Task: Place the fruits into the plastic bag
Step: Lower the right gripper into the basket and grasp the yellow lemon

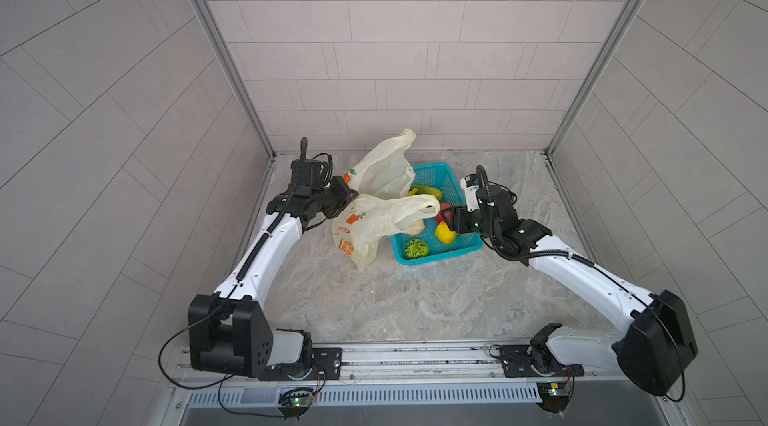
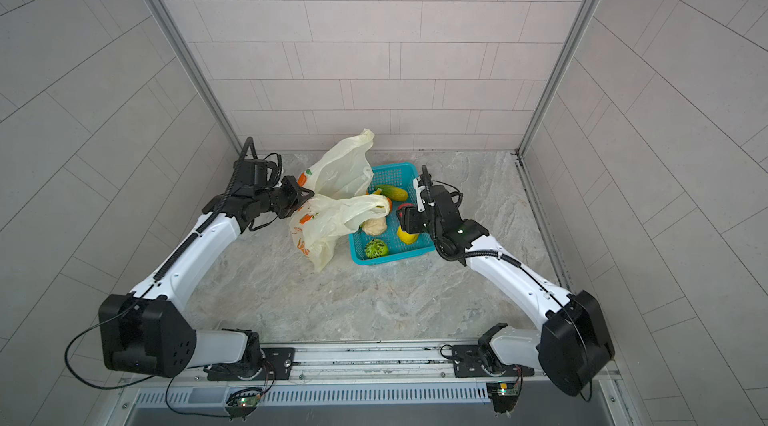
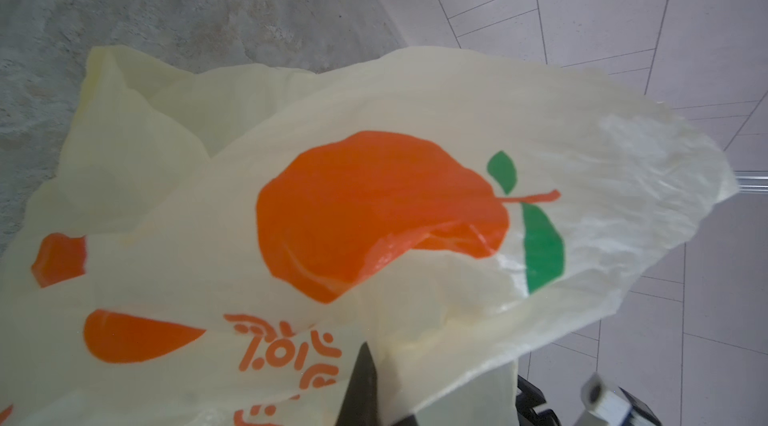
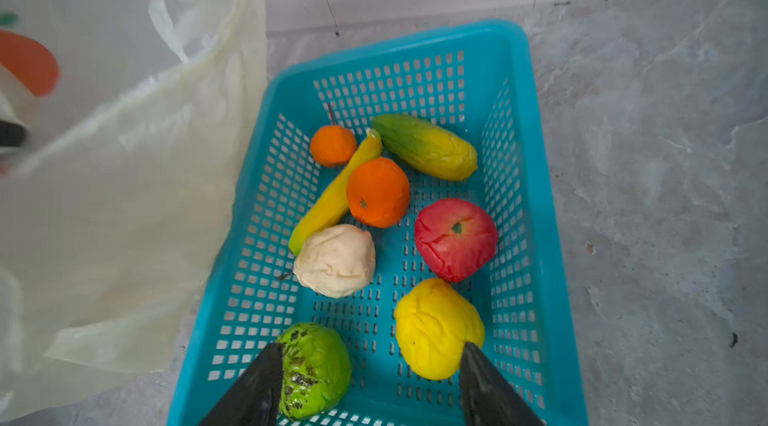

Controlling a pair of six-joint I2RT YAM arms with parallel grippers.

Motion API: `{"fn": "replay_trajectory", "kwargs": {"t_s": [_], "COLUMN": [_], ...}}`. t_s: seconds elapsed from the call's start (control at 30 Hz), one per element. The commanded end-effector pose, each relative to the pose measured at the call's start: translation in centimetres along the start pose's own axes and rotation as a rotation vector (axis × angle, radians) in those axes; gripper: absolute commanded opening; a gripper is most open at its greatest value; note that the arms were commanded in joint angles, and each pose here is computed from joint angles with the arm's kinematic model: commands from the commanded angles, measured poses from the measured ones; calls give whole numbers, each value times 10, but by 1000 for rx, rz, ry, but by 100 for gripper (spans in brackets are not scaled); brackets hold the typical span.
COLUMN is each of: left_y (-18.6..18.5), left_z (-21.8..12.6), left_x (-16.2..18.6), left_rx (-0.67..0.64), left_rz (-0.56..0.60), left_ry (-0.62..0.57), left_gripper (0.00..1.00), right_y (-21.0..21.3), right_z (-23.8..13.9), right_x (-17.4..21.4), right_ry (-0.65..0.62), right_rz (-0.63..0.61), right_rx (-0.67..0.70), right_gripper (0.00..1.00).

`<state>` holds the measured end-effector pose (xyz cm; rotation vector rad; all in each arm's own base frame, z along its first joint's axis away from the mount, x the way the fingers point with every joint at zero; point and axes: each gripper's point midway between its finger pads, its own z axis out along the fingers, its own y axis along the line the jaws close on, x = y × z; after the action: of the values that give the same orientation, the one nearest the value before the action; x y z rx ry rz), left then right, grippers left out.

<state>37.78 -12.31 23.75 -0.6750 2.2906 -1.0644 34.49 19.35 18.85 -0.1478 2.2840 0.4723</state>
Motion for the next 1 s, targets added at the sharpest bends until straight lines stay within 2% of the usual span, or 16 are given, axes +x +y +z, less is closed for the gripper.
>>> {"fn": "replay_trajectory", "kwargs": {"t_s": [0.0, 0.23, 0.6, 0.83, 0.97], "left_y": [-20, -20, -12, -6, -5], "left_z": [-10, -16, -14, -14, -13], "left_x": [-1, 0, 3, 3, 3], "left_rx": [82, 99, 69, 48, 44], "left_rz": [28, 62, 112, 125, 126], "left_ry": [-31, -54, -49, -55, -56], "left_gripper": [0, 0, 0, 0, 0], "right_y": [-9, -20, -40, -47, -49], "right_z": [11, 36, 73, 90, 95], "right_x": [23, 29, 63, 77, 86], "right_ry": [117, 168, 369, 414, 431], "right_rz": [-35, -49, -87, -113, -101], "right_rx": [72, 150, 265, 287, 281], "right_gripper": [65, 66, 74, 74, 69]}}
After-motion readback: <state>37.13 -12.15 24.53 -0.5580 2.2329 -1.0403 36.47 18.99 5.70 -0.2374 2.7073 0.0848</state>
